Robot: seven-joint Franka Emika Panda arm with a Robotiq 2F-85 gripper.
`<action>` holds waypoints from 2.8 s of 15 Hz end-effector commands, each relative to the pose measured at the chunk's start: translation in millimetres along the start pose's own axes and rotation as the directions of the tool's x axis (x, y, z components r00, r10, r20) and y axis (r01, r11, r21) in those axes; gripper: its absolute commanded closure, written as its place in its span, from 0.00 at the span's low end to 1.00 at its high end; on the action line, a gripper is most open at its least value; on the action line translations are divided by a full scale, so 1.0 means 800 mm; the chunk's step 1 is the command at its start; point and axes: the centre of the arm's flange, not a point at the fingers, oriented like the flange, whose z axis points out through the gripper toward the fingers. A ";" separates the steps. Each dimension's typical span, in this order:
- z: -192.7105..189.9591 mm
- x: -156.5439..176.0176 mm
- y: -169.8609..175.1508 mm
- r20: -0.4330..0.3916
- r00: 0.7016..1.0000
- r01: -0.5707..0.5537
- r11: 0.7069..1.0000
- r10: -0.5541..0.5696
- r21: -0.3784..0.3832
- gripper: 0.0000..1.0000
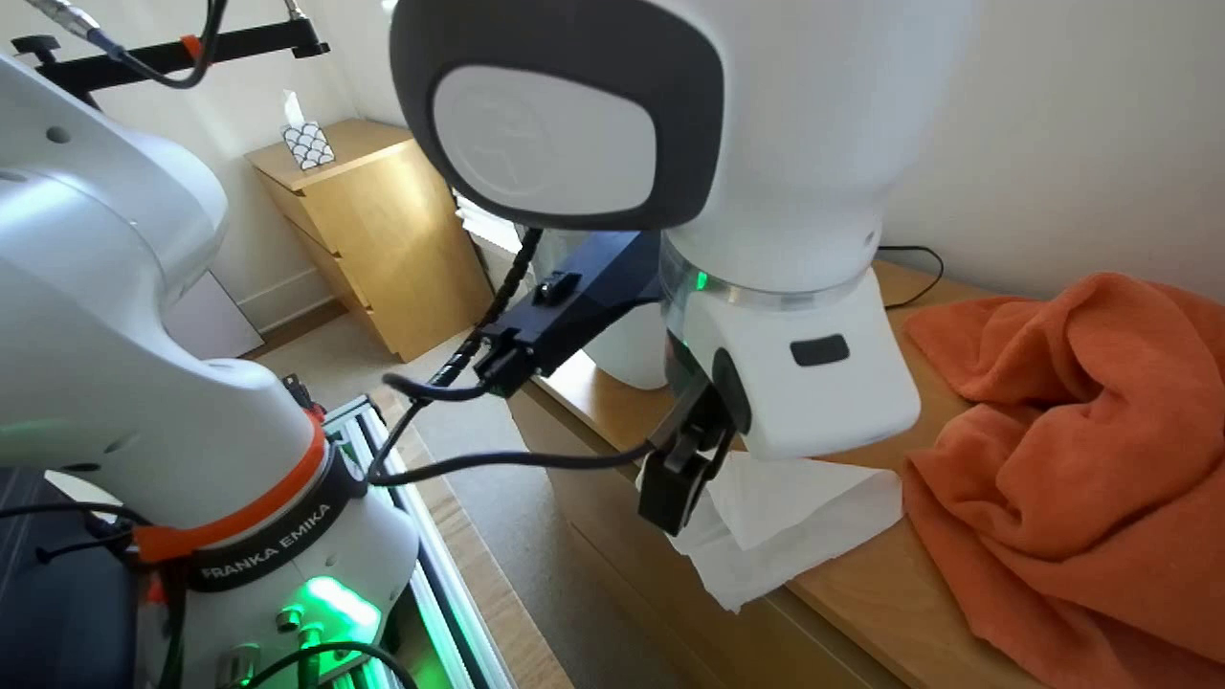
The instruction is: Put the white napkin in the bin
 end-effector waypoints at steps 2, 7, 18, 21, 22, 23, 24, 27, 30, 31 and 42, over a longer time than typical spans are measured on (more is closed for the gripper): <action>0.026 0.033 -0.002 0.050 0.997 0.062 0.995 -0.066 0.072 0.00; 0.022 0.026 -0.006 0.058 0.994 0.087 0.994 -0.091 0.071 0.00; 0.071 0.050 -0.040 0.212 0.977 0.007 0.999 0.003 -0.046 0.00; 0.085 0.053 -0.050 0.249 0.968 0.051 0.997 -0.033 -0.065 0.00; 0.088 0.054 -0.053 0.254 0.966 0.057 0.996 -0.039 -0.067 0.00; 0.092 0.055 -0.056 0.252 0.967 0.064 0.996 -0.046 -0.065 0.00; 0.096 0.056 -0.059 0.253 0.966 0.070 0.995 -0.051 -0.067 0.00; 0.109 0.058 -0.065 0.254 0.964 0.098 0.992 -0.074 -0.080 0.29; 0.117 0.061 -0.066 0.264 0.960 0.119 0.989 -0.093 -0.082 0.47; 0.118 0.062 -0.065 0.265 0.959 0.125 0.989 -0.100 -0.079 0.54; 0.109 0.063 -0.062 0.276 0.947 0.186 0.982 -0.166 -0.047 1.00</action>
